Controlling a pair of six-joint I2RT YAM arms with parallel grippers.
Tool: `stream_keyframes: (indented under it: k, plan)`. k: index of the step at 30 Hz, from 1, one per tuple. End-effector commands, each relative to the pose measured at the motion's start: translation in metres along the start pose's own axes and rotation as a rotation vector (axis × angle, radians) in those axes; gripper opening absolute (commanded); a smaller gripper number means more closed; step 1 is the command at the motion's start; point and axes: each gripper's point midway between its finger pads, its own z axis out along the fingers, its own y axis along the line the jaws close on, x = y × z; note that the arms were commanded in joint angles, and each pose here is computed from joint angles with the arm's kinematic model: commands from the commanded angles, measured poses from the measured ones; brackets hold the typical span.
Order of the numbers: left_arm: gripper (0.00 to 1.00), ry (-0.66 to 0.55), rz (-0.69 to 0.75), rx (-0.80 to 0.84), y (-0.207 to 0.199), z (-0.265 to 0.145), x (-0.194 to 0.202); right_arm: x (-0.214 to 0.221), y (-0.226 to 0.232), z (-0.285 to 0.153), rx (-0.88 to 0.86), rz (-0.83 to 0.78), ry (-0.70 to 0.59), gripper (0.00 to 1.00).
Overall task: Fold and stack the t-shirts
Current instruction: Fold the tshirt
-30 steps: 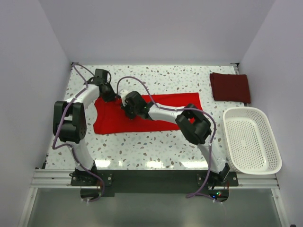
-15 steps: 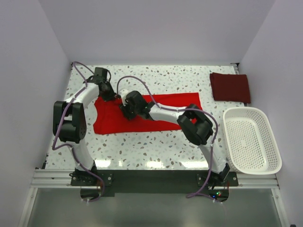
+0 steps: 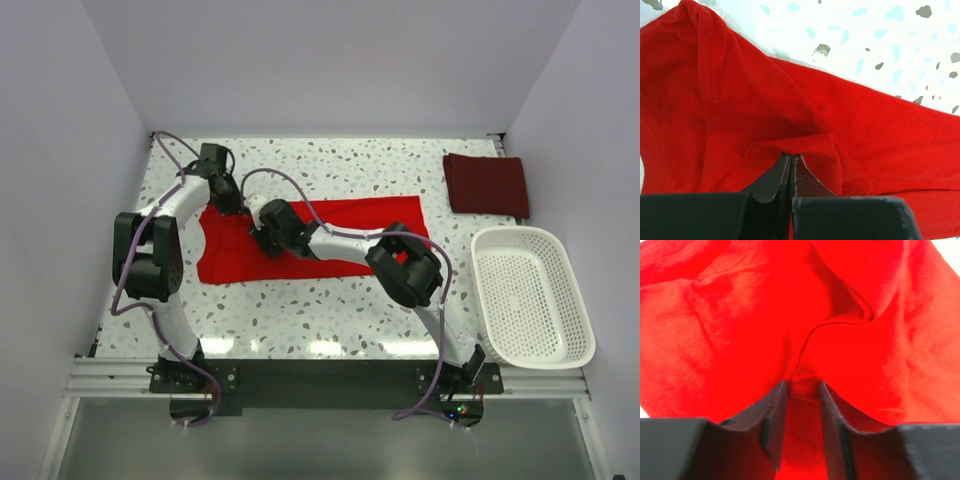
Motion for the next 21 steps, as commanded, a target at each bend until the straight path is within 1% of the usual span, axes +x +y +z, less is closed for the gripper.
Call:
stream_keyframes:
  k: [1, 2, 4, 5, 8, 14, 19, 21]
  plan:
    - [0.00, -0.028, 0.024, 0.021, -0.005, -0.002, -0.012, -0.022, -0.008, 0.003, 0.062, -0.012, -0.077, 0.35]
    - [0.00, -0.026, 0.024, 0.020, -0.005, -0.002, -0.012, -0.025, -0.011, 0.000, 0.080, -0.011, -0.090, 0.29]
    - [0.00, -0.035, 0.026, 0.014, -0.004, -0.004, -0.014, -0.026, -0.012, -0.003, 0.085, -0.015, -0.091, 0.23]
    - [0.00, -0.036, 0.029, 0.013, -0.004, -0.005, -0.014, -0.028, -0.012, -0.005, 0.083, -0.019, -0.096, 0.18]
    - [0.00, -0.048, 0.030, 0.007, -0.003, -0.008, -0.018, -0.039, -0.011, -0.014, 0.075, -0.024, -0.114, 0.09]
    - [0.00, -0.056, 0.038, -0.009, -0.001, -0.012, -0.024, -0.058, -0.009, -0.037, 0.059, -0.065, -0.138, 0.00]
    - [0.00, -0.041, 0.052, -0.019, 0.001, -0.016, -0.022, -0.065, -0.005, -0.053, 0.031, -0.083, -0.149, 0.00]
    - [0.00, -0.027, 0.061, -0.018, 0.002, -0.017, -0.019, -0.059, -0.004, -0.059, 0.022, -0.091, -0.123, 0.00]
